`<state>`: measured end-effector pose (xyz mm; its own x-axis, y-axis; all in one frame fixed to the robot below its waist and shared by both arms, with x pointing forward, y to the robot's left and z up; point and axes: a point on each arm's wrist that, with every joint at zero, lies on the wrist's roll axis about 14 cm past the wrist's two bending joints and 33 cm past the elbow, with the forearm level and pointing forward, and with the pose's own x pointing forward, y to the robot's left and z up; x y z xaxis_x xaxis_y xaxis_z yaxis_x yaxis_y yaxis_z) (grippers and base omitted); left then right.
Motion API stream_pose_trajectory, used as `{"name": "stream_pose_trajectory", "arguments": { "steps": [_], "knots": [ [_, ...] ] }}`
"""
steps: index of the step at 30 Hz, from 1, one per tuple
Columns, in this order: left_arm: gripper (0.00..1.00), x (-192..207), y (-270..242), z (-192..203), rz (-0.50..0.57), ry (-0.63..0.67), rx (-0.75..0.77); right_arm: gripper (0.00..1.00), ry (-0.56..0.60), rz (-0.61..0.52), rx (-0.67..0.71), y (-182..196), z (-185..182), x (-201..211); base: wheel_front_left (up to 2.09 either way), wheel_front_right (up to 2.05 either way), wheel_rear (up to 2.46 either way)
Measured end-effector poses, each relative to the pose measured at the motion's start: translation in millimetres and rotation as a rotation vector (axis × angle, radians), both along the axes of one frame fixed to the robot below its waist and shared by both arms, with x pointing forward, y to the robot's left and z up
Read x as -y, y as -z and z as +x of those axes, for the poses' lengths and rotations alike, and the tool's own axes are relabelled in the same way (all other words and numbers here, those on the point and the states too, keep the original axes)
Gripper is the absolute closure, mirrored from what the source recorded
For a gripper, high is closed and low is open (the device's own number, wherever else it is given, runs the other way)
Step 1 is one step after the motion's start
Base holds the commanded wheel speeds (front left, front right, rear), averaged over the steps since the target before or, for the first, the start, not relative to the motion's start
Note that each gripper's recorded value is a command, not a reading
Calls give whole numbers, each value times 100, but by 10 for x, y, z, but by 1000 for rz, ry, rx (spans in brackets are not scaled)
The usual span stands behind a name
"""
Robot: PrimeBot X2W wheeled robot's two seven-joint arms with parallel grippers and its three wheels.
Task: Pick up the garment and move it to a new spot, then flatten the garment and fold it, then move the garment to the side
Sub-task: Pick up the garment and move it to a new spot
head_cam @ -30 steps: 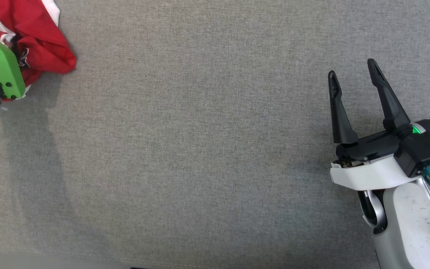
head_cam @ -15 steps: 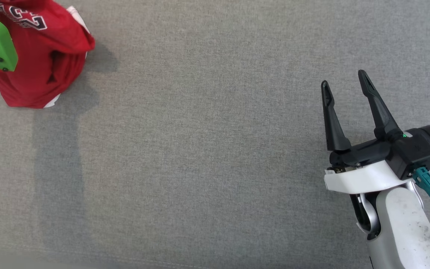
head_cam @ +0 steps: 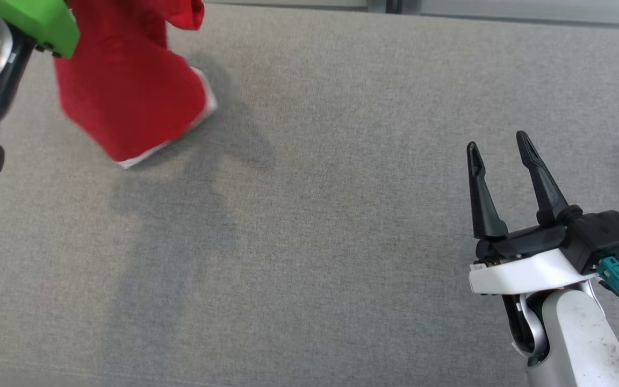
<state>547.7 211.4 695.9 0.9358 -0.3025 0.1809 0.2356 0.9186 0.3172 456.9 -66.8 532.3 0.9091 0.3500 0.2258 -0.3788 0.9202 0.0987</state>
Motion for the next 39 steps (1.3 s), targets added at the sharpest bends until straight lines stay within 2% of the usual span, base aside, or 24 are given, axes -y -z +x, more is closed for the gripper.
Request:
{"name": "stream_pose_trajectory", "arguments": {
  "steps": [9,16,25,30,31,32,33,39],
  "knots": [
    [100,742,-552,-464,-5,160,117,0,53,27,37,-219,-143,213,0,0,0],
    [100,1442,-593,-687,-55,325,133,0,104,33,38,-253,-219,414,0,0,0],
    [100,2317,-67,-479,-130,484,2,0,200,48,38,-279,-252,783,0,0,0],
    [100,2534,402,-94,-137,476,-81,0,252,58,19,-237,-297,980,0,0,0],
    [56,2582,474,-48,-138,479,-97,0,264,59,15,-227,-307,1023,0,0,0],
    [6,2658,561,-14,-152,496,-125,0,282,58,10,-210,-323,1086,0,0,0],
    [0,2738,670,13,-169,513,-166,0,298,56,4,-193,-338,1141,0,0,0],
    [0,2925,1008,152,-164,558,-218,0,359,39,-32,-74,-386,1347,0,0,0]
  ]
}}
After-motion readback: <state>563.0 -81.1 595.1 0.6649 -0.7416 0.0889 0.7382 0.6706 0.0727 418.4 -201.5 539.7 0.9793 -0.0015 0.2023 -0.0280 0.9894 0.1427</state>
